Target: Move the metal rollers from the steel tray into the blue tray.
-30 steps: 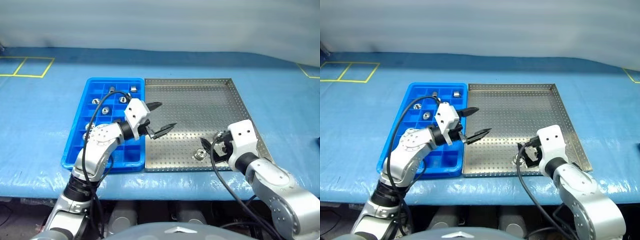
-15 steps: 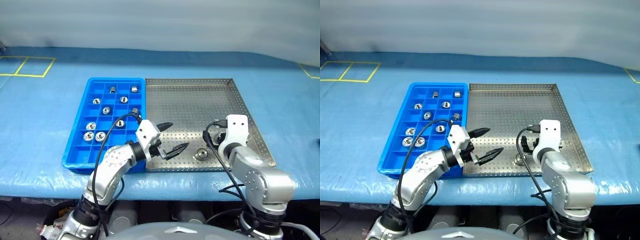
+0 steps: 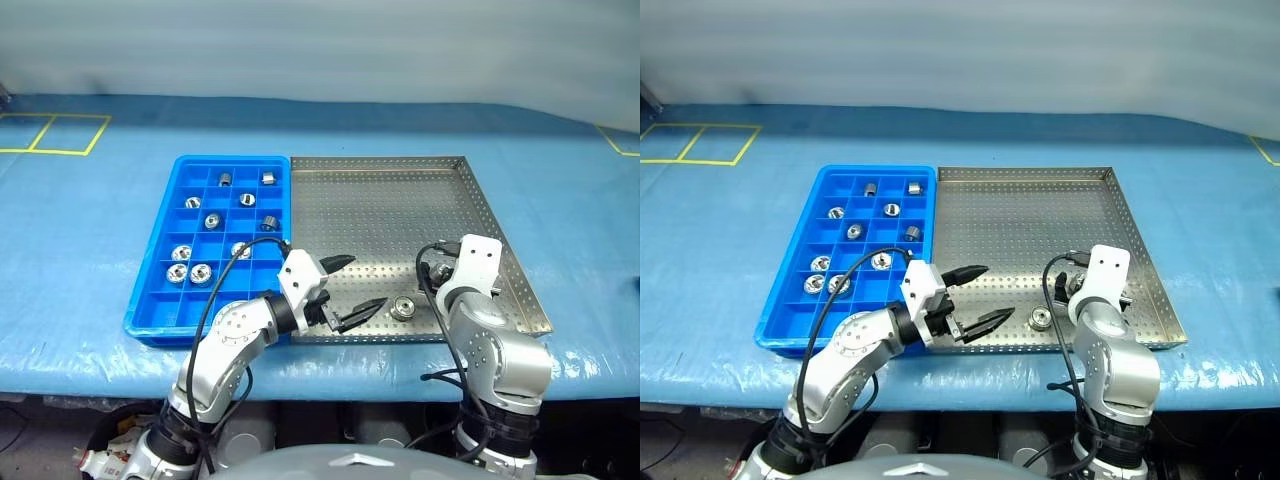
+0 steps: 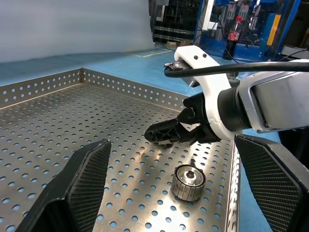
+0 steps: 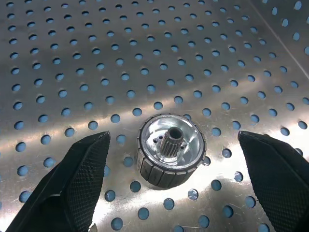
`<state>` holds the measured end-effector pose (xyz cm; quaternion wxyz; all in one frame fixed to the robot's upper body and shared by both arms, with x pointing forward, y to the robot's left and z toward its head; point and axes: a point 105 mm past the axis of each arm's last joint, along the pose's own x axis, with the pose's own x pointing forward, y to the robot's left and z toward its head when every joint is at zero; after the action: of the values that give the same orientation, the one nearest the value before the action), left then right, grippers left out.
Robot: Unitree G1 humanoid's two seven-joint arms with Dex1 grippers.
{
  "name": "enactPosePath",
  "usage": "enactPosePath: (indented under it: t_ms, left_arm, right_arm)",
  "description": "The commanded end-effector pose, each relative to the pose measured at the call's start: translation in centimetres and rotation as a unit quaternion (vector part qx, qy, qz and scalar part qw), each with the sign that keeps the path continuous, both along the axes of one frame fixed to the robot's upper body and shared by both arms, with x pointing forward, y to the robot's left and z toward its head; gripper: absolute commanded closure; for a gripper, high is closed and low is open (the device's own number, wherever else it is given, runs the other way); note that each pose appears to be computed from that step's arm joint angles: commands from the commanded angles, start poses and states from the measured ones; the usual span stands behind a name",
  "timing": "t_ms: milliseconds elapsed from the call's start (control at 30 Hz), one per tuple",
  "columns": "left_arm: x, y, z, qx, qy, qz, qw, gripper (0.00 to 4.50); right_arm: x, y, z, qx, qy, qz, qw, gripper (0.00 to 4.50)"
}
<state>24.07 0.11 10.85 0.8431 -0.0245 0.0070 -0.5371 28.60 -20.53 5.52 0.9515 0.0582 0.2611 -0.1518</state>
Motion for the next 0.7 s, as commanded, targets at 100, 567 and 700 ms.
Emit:
enactPosePath:
  t_ms: [100,567,700]
  left_arm:
    - [-0.6,-0.5,1.4,-0.018,-0.021,-0.011,1.000,0.00]
    - [2.0,3.3,3.6,-0.050,-0.057,0.154,0.985,0.00]
    - [1.9,5.4,3.7,-0.047,-0.060,0.207,0.975,0.00]
  right_arm:
    - [0.3,-0.1,0.5,-0.002,-0.018,-0.004,1.000,1.27]
    - [1.9,5.9,6.0,-0.049,-0.080,0.234,0.968,2.79]
    - [2.4,8.4,7.4,-0.083,-0.082,0.332,0.936,2.79]
